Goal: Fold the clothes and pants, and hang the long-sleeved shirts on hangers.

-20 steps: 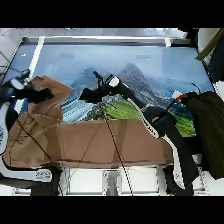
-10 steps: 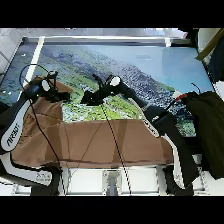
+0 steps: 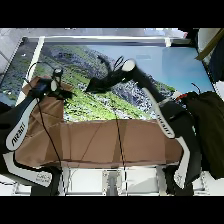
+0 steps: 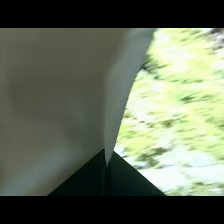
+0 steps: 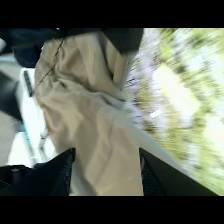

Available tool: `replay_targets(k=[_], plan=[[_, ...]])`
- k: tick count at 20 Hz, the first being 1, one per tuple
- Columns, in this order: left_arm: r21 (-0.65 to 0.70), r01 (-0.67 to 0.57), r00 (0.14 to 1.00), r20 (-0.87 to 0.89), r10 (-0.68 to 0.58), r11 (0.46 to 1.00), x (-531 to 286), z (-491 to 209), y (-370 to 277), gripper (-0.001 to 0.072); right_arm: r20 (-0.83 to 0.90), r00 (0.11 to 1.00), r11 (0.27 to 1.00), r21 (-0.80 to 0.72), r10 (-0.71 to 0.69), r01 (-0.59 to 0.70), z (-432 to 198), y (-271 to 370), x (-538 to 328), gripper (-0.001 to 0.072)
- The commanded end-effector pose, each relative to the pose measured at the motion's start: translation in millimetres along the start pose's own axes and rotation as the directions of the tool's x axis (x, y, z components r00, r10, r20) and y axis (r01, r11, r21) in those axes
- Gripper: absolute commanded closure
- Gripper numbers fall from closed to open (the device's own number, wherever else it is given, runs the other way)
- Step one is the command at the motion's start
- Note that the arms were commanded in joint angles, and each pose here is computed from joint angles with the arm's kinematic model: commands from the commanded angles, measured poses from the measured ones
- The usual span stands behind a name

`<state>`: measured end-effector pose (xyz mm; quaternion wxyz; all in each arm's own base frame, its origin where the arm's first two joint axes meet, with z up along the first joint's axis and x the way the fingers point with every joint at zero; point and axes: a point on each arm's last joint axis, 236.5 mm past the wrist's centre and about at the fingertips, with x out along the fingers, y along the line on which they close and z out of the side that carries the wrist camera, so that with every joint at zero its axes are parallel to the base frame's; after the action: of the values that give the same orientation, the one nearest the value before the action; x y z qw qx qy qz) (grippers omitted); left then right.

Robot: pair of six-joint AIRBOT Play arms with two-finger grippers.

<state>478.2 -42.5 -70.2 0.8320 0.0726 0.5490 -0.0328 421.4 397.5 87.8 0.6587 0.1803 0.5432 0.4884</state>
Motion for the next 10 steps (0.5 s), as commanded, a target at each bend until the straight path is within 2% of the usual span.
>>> replay_targets(k=[1, 5, 10], plan=[[0.204, 0.102, 0.992, 0.050, -0.114, 0.974, -20, 19, -92, 0.0681, 0.082, 0.978, 0.977, -0.083, -0.191, 0.198, 9, -10, -101, 0.0261], [0.454, 0.191, 0.973, 0.028, -0.228, 0.871, -40, -11, -220, 0.0682, 0.286, 0.889, 0.919, -0.059, -0.358, 0.390, 19, -12, -233, 0.0262], [0.607, 0.285, 0.930, 0.014, -0.368, 0.742, -71, -54, -330, 0.0682, 0.403, 0.763, 0.842, 0.037, -0.505, 0.538, -3, -15, -341, 0.0262]])
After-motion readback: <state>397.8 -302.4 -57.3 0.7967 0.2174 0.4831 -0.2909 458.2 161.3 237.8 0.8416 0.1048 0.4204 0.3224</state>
